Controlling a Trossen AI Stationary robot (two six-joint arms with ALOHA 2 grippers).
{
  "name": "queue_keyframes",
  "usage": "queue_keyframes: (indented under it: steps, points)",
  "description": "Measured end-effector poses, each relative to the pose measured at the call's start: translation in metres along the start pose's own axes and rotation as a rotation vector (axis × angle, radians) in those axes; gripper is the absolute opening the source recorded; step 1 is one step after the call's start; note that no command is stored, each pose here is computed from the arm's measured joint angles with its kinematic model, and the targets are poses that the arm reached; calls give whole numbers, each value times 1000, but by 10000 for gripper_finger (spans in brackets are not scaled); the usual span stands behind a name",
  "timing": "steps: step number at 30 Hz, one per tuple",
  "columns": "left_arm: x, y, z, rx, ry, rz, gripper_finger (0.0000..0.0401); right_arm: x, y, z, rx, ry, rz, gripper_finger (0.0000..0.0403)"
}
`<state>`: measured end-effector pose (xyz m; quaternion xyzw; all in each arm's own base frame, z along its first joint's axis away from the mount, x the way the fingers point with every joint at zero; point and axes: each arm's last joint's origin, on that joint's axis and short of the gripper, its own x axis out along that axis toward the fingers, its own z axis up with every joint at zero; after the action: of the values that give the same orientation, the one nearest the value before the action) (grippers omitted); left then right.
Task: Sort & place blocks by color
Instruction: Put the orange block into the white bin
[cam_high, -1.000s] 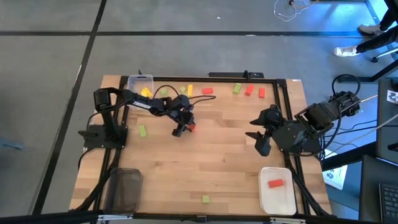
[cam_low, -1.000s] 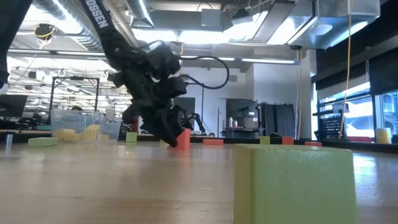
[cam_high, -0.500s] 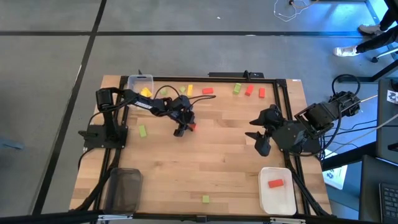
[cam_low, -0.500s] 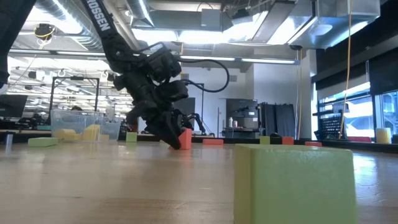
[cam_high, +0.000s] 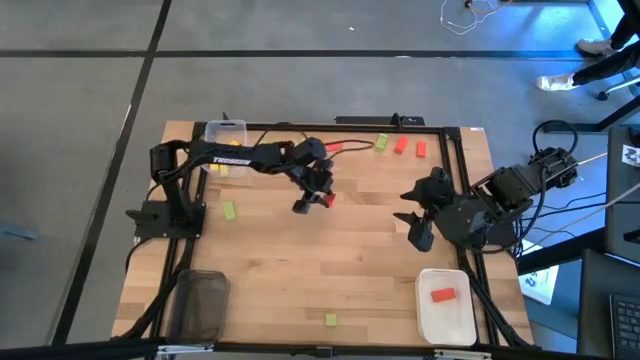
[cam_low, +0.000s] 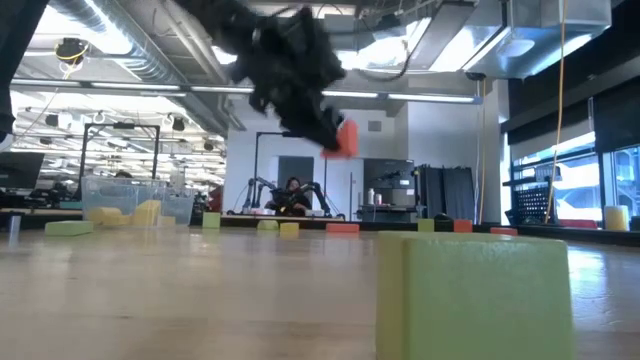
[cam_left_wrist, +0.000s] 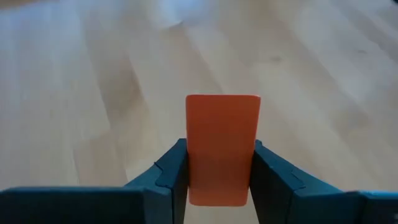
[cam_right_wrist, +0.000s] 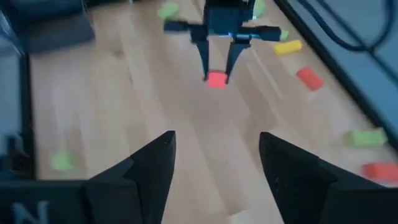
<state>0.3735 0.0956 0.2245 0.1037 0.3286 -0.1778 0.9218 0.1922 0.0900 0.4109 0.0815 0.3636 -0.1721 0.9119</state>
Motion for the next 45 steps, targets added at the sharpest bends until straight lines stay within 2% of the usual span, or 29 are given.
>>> queue_keyframes:
  steps: [5, 8, 12, 14, 20, 25, 32, 45]
  points:
    - [-25, 8, 40, 96, 14, 3, 121, 16, 6, 2, -270, 36, -41, 233]
    - [-36, 15, 58, 113, 34, 136, 121, 29, 9, 5, -343, 65, -72, 233]
    - [-45, 17, 79, 136, 76, 334, 121, 47, 9, 10, -268, 79, -158, 233]
    - [-46, 14, 89, 159, 60, 394, 121, 55, 7, 13, -220, 79, -203, 233]
    - [-38, -1, 100, 276, 63, 405, 121, 77, 4, 18, -181, 96, -289, 233]
    - [-33, -13, 107, 343, 55, 407, 121, 91, 5, 21, -218, 118, -310, 233]
    - [-30, -20, 114, 391, 54, 448, 121, 104, 9, 26, -296, 109, -301, 233]
    - [-29, -26, 122, 410, -5, 464, 121, 110, 6, 33, -268, 83, -282, 233]
